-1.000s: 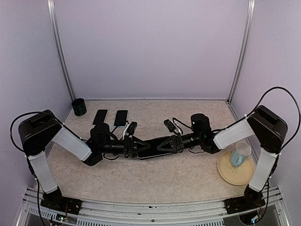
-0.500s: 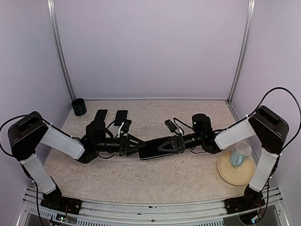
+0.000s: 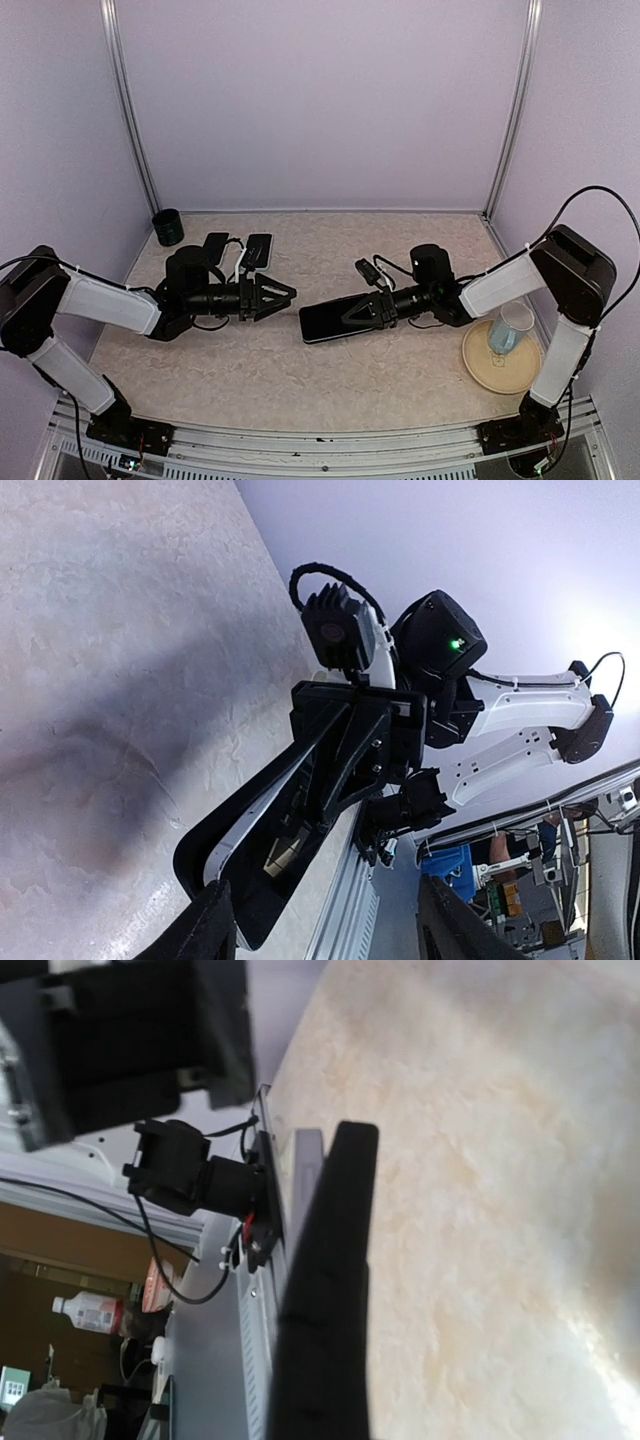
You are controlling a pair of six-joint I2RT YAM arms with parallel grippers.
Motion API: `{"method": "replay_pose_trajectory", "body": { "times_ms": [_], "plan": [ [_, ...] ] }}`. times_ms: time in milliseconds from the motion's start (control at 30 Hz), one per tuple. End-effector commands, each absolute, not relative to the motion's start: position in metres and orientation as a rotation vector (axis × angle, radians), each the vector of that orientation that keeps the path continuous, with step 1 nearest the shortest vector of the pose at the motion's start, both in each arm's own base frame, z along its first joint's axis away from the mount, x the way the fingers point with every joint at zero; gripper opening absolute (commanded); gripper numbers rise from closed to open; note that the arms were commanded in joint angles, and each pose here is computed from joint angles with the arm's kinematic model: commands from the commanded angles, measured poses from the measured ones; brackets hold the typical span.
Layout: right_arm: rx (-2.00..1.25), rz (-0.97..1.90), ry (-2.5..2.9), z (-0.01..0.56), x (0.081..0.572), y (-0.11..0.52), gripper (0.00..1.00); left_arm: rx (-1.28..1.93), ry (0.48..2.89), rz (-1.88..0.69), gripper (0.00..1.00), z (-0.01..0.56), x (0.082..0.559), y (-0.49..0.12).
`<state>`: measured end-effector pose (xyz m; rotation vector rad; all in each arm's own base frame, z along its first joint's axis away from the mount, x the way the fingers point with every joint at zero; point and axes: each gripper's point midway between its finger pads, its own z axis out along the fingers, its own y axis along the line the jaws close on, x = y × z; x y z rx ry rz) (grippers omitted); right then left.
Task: Put the phone into the phone case
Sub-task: Press the phone with the phone case.
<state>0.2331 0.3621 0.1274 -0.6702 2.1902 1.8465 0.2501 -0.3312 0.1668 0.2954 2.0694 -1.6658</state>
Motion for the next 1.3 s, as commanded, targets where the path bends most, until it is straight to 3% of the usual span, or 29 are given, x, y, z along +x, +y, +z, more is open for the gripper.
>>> {"method": "replay_pose_trajectory", "body": {
  "times_ms": [0, 300, 800, 933, 1267],
  "plan": [
    [-0.731, 1.838, 2.103, 0.146, 0.234, 0.360, 0.00, 0.318, 2.061, -1.614, 0.64, 0.165, 0.251, -0.326],
    [-0.840, 1.819, 1.999, 0.165, 0.224, 0.357, 0.00, 0.341, 2.068, -1.633, 0.74, 0.157, 0.246, -0.330],
    [-0.986, 1.826, 1.873, 0.188, 0.206, 0.357, 0.00, 0.504, 1.966, -1.785, 0.73, 0.178, 0.221, -0.355],
    [-1.005, 1.827, 1.863, 0.190, 0.202, 0.358, 0.00, 0.533, 1.946, -1.815, 0.68, 0.181, 0.217, -0.361],
    [-1.041, 1.847, 1.862, 0.186, 0.193, 0.361, 0.00, 0.535, 1.910, -1.882, 0.39, 0.186, 0.213, -0.365]
  ]
}}
